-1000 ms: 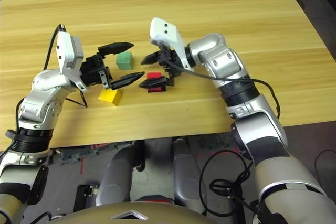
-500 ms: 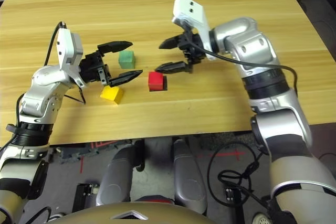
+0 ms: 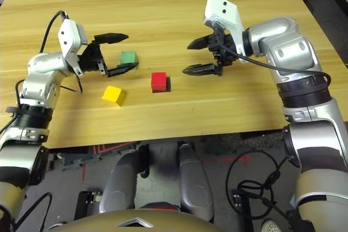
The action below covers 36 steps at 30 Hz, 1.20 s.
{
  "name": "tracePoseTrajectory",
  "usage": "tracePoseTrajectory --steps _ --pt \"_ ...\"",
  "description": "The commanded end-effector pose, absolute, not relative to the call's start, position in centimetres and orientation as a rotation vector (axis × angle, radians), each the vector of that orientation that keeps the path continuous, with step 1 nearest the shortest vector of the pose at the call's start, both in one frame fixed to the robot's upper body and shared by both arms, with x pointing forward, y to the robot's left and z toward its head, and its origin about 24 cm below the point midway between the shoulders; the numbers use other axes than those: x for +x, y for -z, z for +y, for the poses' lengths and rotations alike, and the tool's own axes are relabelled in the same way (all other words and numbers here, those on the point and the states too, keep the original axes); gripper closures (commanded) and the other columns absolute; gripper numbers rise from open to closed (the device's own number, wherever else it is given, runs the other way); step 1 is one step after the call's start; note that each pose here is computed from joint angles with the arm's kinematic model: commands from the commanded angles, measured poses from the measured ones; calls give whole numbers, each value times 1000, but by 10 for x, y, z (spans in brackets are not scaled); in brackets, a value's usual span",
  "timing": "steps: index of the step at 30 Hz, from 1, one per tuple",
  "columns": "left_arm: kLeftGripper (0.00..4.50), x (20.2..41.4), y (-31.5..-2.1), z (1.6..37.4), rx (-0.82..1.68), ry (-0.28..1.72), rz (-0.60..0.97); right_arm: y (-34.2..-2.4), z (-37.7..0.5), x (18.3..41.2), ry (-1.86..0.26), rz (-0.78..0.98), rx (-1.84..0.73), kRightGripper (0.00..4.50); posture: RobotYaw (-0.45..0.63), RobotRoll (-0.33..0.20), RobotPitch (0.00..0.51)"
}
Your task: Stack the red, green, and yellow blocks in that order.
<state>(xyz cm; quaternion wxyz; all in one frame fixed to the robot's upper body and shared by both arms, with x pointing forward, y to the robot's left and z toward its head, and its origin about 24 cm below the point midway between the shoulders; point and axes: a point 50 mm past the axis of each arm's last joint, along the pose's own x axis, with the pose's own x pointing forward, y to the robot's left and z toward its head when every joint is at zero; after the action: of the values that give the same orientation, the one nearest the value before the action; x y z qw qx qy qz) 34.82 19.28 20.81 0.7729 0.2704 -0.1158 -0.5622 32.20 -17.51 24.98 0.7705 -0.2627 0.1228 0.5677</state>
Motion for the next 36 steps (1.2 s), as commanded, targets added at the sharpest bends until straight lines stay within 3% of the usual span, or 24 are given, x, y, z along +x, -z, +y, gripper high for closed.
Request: tracePoseTrajectory --steps 1,6,16,36 --pt "0 357 -201 204 642 1226 -175 -254 -176 317 -1224 243 -562 34 198 -42 220" --pt "0 367 -199 203 665 1216 -124 -253 -175 313 -1222 240 -551 34 182 -40 219" --pt "0 363 -174 194 671 1370 15 -251 -174 311 -1208 226 -532 34 169 -35 221" --pt "0 378 -172 185 667 1201 49 -250 -166 310 -1229 207 -523 34 170 -30 222"
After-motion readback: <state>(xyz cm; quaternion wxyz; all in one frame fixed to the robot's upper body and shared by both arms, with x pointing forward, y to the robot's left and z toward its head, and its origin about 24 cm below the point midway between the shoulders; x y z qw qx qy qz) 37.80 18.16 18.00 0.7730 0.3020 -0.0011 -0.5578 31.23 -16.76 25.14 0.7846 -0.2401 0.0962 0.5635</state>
